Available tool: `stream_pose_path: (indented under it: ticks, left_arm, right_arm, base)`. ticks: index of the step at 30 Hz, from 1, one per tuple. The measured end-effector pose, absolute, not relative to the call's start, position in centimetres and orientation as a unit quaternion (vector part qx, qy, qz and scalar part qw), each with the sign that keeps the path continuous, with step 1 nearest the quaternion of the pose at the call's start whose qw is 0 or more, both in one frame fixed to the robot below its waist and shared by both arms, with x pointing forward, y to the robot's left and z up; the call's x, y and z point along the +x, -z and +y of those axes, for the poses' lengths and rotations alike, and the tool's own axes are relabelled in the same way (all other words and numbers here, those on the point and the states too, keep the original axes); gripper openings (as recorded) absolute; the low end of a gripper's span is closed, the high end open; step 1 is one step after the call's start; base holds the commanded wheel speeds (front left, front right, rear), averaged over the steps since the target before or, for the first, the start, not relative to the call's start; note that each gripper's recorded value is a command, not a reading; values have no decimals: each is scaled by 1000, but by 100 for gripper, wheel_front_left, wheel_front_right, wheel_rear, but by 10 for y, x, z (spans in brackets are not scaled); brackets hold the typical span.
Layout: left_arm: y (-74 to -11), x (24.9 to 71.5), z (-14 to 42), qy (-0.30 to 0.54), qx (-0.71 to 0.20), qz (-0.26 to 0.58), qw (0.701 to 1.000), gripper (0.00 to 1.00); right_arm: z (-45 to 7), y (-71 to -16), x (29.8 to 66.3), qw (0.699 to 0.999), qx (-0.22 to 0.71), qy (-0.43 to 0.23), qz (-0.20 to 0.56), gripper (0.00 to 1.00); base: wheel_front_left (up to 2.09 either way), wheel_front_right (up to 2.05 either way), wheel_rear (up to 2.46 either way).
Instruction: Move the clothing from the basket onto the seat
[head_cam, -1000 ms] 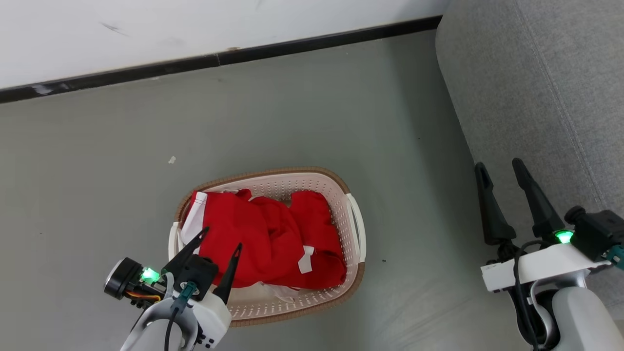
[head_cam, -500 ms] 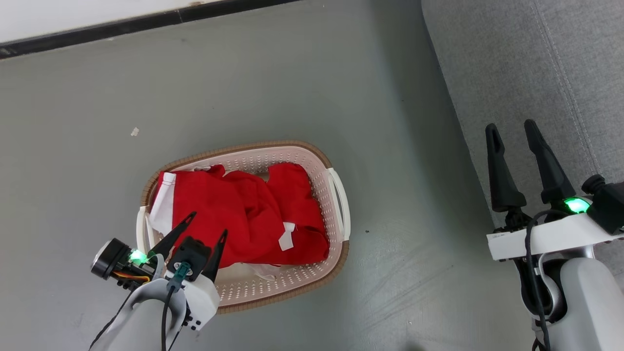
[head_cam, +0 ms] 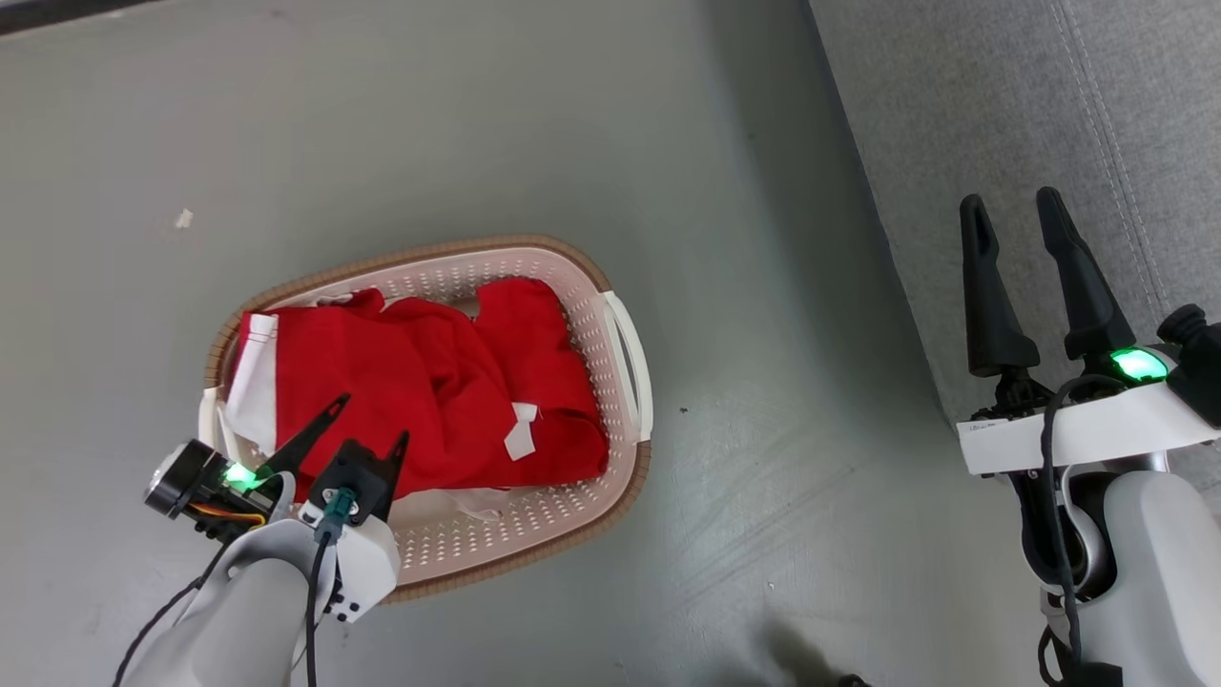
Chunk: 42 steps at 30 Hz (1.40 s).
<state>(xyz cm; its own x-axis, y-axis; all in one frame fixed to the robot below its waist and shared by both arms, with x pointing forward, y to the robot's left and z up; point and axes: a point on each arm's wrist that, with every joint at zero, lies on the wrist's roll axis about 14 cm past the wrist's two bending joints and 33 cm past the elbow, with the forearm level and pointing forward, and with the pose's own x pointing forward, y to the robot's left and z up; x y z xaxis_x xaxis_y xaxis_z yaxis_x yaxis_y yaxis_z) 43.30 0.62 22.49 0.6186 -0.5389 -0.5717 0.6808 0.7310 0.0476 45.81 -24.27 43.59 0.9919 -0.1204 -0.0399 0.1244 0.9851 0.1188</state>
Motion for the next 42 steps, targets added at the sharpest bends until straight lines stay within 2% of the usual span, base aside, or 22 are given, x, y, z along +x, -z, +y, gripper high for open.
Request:
stream_pose_path:
  ticks: [20,26,28,29,30,31,32,33,42]
  left_arm:
    - [-171,458,29,306,203,306,878,100]
    - [-157,453,31,310,219,320,868,100]
    - [-154,452,30,316,227,321,864,72]
    - [-153,453,29,318,231,318,863,47]
    - [-153,455,29,317,233,316,863,34]
    - [-153,457,29,314,236,316,863,34]
    - [-152,458,30,313,241,317,862,11]
    - [-151,459,30,312,243,317,862,0]
    - [-151,455,20,316,239,321,860,0]
  right_arm:
    - [-253,-415,469,995,54,72,35,100]
    - [-255,-410,472,995,51,72,39,100]
    - [-255,-409,473,995,50,72,41,100]
    - [-255,-407,473,995,50,72,43,100]
    - [-255,-406,473,995,50,72,44,100]
    - [-254,-405,473,995,50,72,45,100]
    - [-254,-405,473,995,51,70,45,100]
    - [-253,-405,475,995,54,70,44,100]
    - [-259,-408,477,995,53,77,38,100]
  base:
    - [0,0,0]
    - [0,0,0]
    - [0,0,0]
    - [0,0,0]
    - [0,0,0]
    - [0,0,0]
    - [0,0,0]
    - [0,0,0]
    - [0,0,0]
